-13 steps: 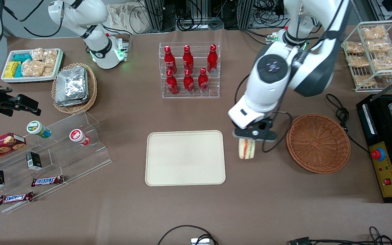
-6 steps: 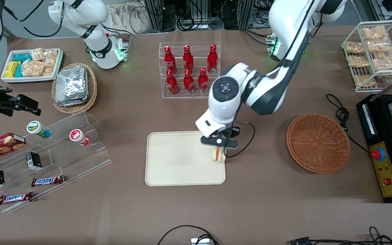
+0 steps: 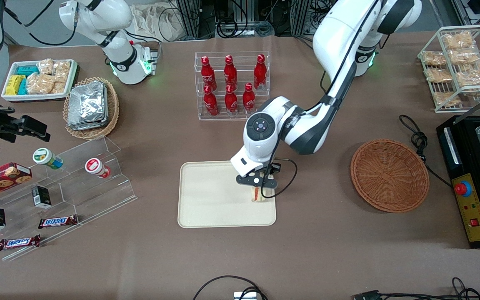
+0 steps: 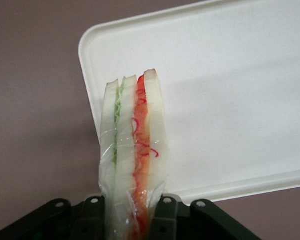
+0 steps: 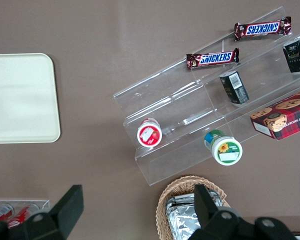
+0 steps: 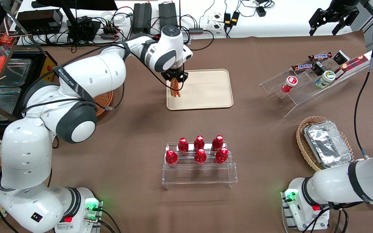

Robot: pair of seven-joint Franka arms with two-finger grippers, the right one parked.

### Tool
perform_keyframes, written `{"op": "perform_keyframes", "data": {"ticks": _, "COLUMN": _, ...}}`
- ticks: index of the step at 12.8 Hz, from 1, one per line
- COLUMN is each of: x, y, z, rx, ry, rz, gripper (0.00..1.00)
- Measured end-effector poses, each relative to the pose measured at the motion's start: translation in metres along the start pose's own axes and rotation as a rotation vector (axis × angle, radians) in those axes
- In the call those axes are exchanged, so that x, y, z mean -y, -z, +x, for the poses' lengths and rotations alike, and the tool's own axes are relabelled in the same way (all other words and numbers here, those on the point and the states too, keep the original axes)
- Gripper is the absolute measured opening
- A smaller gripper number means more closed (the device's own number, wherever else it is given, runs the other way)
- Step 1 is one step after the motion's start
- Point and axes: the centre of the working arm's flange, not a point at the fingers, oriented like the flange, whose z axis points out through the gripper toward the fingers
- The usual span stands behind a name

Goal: Place sandwich from basket to tray
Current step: 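Lower the sandwich onto the tray and open the left gripper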

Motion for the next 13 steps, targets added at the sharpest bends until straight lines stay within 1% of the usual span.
{"op": "perform_keyframes", "data": {"ticks": 2, "x": -0.007, "y": -0.021, "z": -0.004, "rx": 0.014, "ry": -0.007, "rz": 0.007, "gripper": 0.26}}
{"op": "perform_keyframes", "data": {"ticks": 4, "x": -0.01, "y": -0.038, "z": -0.004, "rx": 0.008, "ry": -0.001, "rz": 0.001, "gripper": 0.26}}
{"op": "perform_keyframes", "data": {"ticks": 6, "x": -0.01, "y": -0.052, "z": -0.005, "rx": 0.016, "ry": 0.007, "rz": 0.005, "gripper": 0.26}}
{"op": "perform_keyframes", "data": {"ticks": 10, "x": -0.015, "y": -0.068, "z": -0.01, "rx": 0.019, "ry": 0.005, "rz": 0.037, "gripper": 0.29}}
{"op": "perform_keyframes", "data": {"ticks": 11, "x": -0.017, "y": -0.07, "z": -0.011, "rx": 0.019, "ry": 0.006, "rz": 0.039, "gripper": 0.34}}
{"op": "perform_keyframes", "data": {"ticks": 13, "x": -0.018, "y": -0.069, "z": -0.011, "rx": 0.012, "ry": 0.021, "rz": 0.036, "gripper": 0.56}}
